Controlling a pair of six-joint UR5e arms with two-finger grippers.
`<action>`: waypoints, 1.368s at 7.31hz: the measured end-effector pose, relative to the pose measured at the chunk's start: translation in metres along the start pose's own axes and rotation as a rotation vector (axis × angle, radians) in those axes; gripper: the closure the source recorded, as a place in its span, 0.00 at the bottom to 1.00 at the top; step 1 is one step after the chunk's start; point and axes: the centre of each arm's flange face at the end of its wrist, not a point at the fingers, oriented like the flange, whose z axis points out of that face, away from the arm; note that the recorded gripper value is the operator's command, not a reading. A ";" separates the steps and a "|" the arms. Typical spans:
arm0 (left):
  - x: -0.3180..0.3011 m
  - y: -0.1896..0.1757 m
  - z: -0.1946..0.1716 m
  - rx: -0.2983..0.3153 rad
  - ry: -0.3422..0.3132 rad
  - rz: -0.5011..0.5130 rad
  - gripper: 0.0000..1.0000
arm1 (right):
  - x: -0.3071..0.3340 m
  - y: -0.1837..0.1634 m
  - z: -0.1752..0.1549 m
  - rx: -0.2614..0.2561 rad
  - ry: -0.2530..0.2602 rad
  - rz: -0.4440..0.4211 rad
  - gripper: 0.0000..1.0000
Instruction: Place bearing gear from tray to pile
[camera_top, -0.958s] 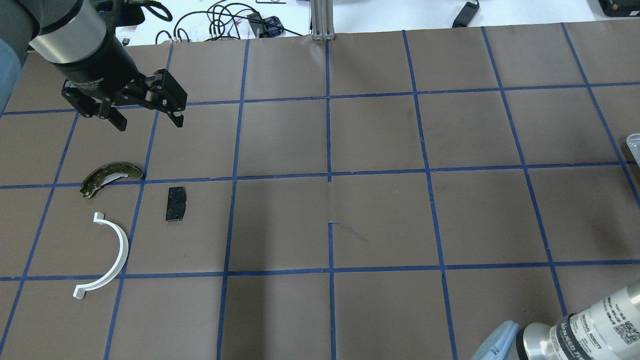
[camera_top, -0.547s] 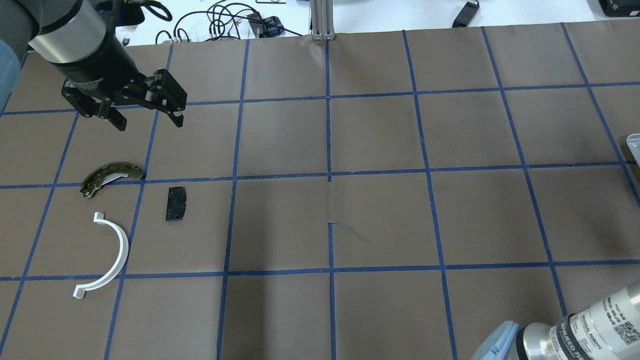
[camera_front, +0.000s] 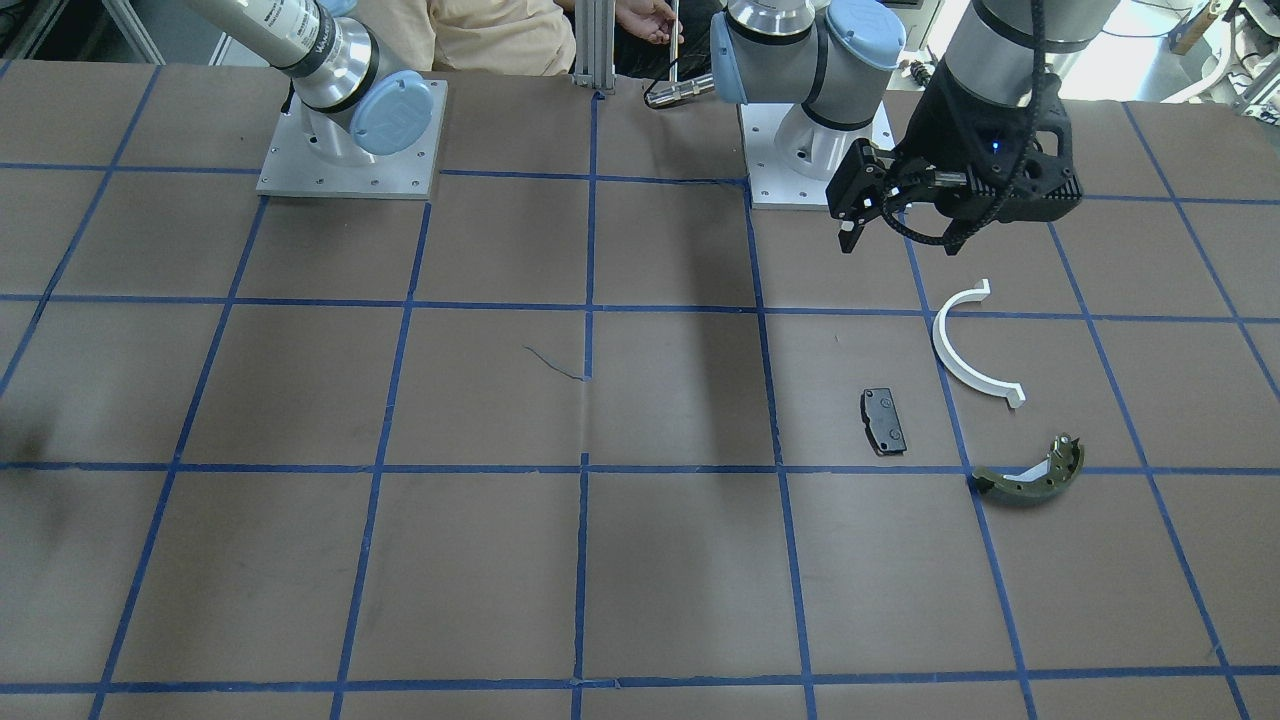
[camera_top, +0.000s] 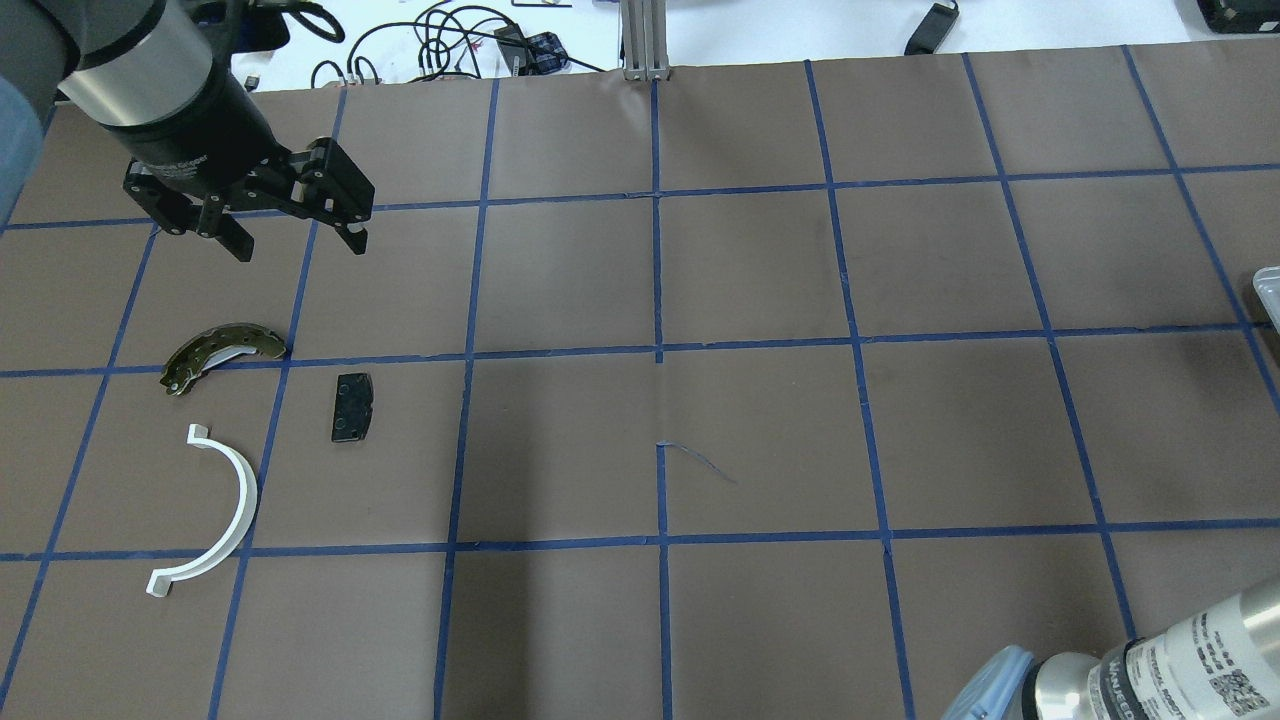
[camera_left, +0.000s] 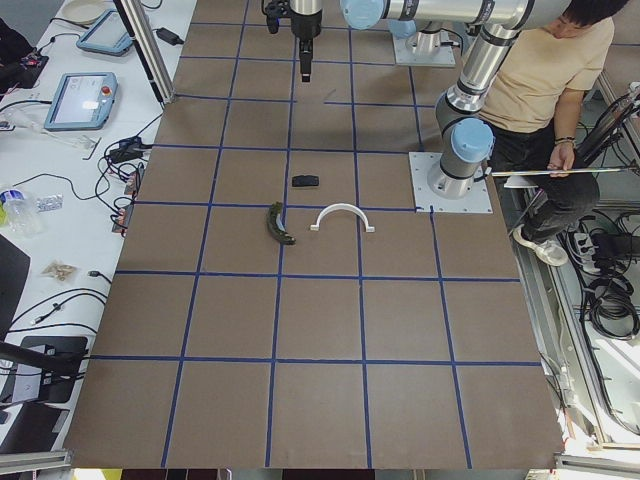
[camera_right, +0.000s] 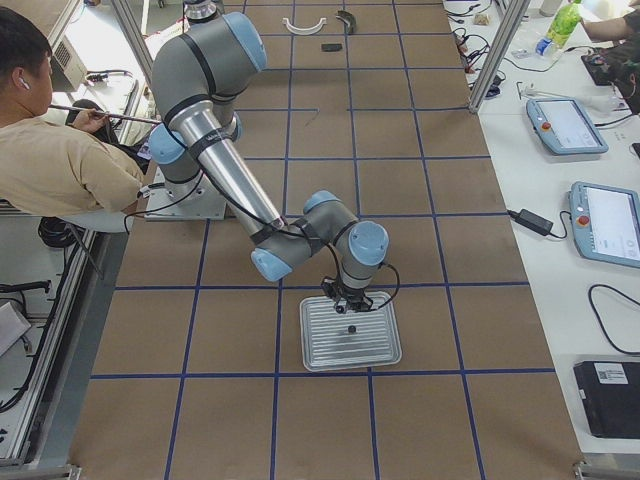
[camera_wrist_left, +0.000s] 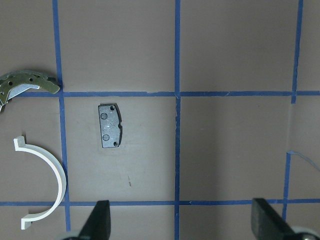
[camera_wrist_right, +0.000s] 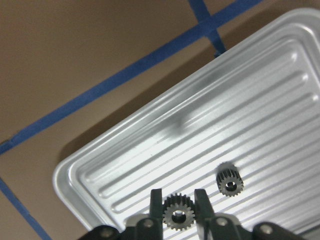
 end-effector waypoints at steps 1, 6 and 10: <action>0.000 0.000 0.000 0.000 0.000 0.000 0.00 | -0.007 -0.028 -0.019 0.007 -0.017 0.049 1.00; 0.000 0.000 0.000 0.000 0.000 -0.001 0.00 | -0.086 -0.223 -0.118 0.050 -0.092 0.363 1.00; -0.001 0.000 0.000 0.000 0.001 0.001 0.00 | -0.183 -0.392 -0.155 0.065 -0.104 0.637 1.00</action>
